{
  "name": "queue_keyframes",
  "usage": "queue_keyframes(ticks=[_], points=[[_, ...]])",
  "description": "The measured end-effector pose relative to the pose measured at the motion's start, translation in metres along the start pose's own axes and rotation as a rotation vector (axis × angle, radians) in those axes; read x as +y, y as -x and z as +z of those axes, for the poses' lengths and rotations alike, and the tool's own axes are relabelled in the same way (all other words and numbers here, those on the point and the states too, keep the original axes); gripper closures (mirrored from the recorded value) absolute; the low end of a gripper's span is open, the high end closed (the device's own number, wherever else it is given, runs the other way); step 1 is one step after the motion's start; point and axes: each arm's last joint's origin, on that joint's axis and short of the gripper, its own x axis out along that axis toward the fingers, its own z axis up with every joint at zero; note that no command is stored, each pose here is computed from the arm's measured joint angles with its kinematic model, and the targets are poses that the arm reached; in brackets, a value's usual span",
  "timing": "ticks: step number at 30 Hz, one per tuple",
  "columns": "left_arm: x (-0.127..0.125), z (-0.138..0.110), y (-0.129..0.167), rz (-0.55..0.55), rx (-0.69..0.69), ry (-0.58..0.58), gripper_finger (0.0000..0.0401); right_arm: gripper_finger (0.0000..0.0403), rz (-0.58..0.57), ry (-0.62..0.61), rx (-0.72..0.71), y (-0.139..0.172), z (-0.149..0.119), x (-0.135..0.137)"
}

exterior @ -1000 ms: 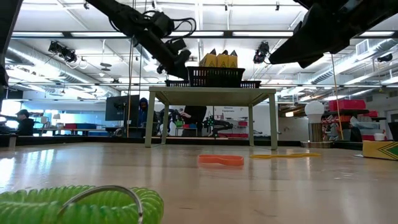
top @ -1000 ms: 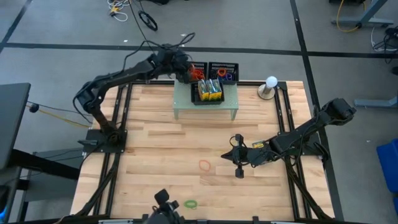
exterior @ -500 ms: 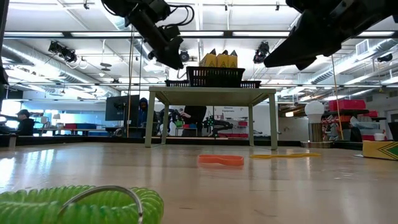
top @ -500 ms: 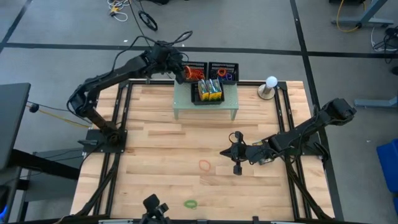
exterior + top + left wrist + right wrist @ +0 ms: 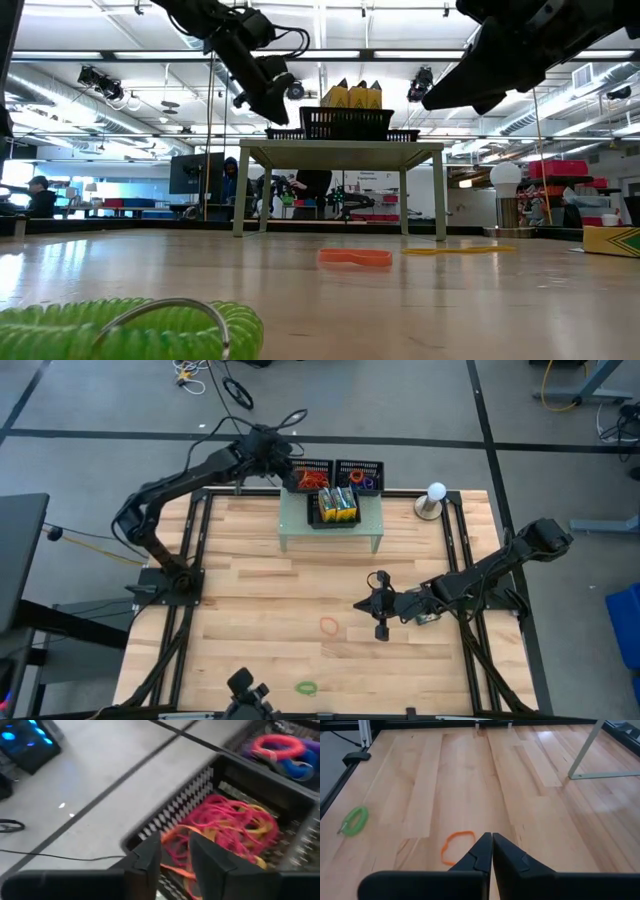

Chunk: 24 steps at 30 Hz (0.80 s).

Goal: Pick & Place Office Desk Supplies
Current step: Put the yellow crayon box into the bottom black bin

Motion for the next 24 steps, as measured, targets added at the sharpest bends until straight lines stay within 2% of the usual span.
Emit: queue_keyframes(ticks=[3,6,10,13,17,21,24], points=[[-0.006,0.0,0.012,-0.056,0.04,-0.061,0.0265,0.038,0.0,0.0,0.001,0.0,0.0,0.0],[-0.024,-0.003,0.035,-0.105,0.096,-0.169,0.0262,0.038,0.001,0.0,0.002,0.0,0.0,0.0],[-0.063,-0.018,0.063,-0.16,0.086,-0.265,0.0309,0.038,0.003,0.002,0.002,0.0,0.0,0.001],[-0.09,-0.036,0.084,-0.232,-0.022,-0.297,0.0356,0.038,0.0,-0.003,0.016,0.001,-0.002,0.001],[-0.12,-0.075,0.106,-0.361,-0.204,-0.285,0.0394,0.038,-0.031,-0.039,0.068,0.001,-0.008,-0.001],[-0.148,-0.127,0.12,-0.517,-0.373,-0.279,0.0388,0.0375,-0.079,-0.083,0.178,0.003,-0.02,-0.004],[-0.165,-0.165,0.124,-0.626,-0.489,-0.263,0.0381,0.0362,-0.143,-0.102,0.323,0.01,-0.027,-0.008]])
